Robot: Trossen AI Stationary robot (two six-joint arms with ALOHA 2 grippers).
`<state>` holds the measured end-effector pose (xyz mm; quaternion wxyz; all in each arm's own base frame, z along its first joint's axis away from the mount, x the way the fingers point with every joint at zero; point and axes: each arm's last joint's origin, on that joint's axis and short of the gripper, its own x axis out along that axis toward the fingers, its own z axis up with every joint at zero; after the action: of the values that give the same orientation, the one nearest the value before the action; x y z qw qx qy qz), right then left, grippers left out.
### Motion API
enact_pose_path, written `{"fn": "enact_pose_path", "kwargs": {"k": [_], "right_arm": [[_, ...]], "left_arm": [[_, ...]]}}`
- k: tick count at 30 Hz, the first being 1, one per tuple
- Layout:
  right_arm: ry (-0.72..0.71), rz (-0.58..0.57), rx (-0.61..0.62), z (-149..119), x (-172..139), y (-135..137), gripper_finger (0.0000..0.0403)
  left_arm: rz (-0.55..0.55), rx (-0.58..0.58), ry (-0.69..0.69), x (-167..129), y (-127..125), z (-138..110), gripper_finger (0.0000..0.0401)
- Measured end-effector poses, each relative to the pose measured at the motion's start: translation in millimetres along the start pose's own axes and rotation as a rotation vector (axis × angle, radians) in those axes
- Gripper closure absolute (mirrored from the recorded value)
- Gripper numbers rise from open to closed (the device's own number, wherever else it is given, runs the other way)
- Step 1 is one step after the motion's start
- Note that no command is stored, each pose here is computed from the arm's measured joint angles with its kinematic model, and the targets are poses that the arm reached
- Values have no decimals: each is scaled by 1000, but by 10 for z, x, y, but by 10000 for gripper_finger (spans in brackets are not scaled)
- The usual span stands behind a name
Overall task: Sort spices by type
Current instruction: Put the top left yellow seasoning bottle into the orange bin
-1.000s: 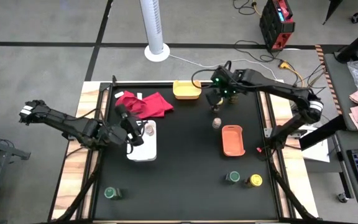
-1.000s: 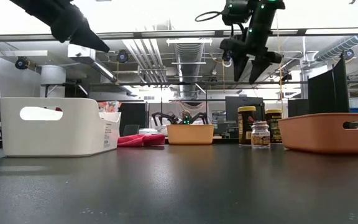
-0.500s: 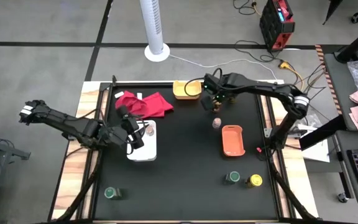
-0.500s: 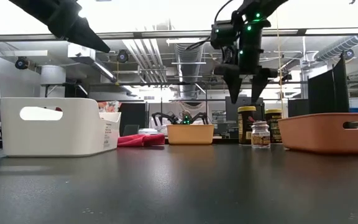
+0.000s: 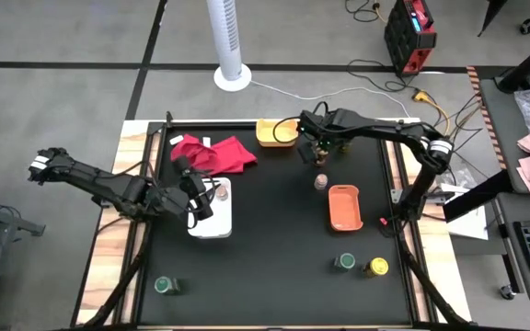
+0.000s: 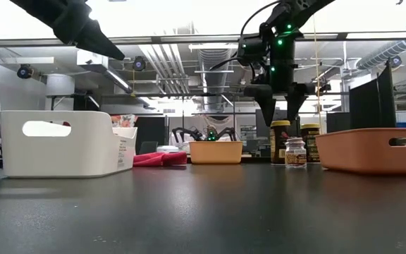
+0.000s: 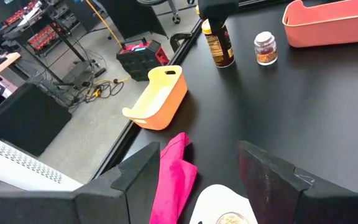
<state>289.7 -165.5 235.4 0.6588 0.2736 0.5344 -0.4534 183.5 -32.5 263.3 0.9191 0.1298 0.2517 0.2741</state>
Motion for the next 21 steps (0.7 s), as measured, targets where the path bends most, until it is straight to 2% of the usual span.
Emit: {"fn": "enact_pose_path", "kwargs": {"k": [13,21], "right_arm": [[-25,15,12,-19,116,11,79],[-26,15,15,-41,179,4,106]], "left_arm": [[1,16,-1,0,0,1,205],[1,23,-3,0,0,4,205]]}}
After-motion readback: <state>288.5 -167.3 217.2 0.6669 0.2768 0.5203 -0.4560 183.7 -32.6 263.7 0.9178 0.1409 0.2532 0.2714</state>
